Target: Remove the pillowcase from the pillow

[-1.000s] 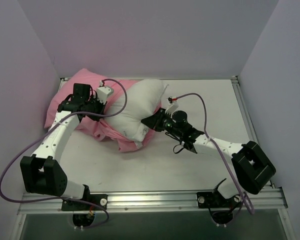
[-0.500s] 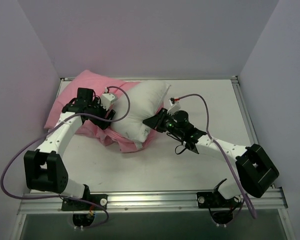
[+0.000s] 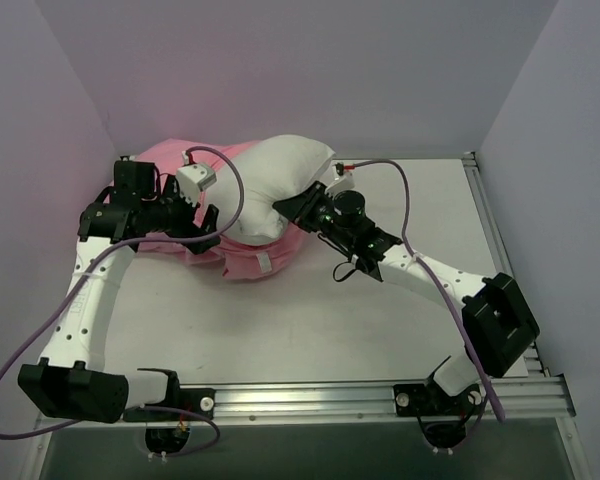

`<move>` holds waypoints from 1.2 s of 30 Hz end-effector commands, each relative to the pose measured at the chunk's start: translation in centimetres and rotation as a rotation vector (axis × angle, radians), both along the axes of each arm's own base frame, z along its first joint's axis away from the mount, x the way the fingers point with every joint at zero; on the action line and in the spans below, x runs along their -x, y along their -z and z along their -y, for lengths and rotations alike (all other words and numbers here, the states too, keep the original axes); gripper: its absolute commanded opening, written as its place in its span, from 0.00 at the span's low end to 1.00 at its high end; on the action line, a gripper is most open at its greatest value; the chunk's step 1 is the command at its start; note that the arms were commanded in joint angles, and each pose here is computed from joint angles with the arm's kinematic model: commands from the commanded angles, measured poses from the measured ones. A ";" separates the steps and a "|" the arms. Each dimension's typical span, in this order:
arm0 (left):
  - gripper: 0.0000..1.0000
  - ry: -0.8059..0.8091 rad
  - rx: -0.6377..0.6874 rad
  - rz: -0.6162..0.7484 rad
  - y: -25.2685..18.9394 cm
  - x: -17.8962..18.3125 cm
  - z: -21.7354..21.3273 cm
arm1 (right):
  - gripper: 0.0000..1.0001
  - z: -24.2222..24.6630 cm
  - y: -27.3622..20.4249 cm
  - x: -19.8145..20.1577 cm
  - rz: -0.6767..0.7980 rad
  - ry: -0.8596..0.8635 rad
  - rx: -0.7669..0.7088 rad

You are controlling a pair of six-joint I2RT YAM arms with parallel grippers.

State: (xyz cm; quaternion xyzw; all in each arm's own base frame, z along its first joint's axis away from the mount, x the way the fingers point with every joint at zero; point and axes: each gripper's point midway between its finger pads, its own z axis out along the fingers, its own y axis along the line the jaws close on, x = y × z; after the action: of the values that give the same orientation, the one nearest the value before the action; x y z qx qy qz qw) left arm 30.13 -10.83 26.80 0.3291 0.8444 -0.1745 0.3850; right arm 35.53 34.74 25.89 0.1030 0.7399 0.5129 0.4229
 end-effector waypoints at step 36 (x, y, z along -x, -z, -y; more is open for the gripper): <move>0.02 -0.561 -0.283 0.059 12.1 -9.9 -16.3 | 0.00 7.6 1.0 5.2 -0.090 0.050 -0.031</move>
State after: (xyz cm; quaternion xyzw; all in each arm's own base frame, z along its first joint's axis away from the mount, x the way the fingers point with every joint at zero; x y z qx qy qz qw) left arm 36.87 -0.44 13.54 0.1646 0.9170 -0.0394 0.3613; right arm 30.60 29.56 20.82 0.1374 0.7862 0.4878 0.3535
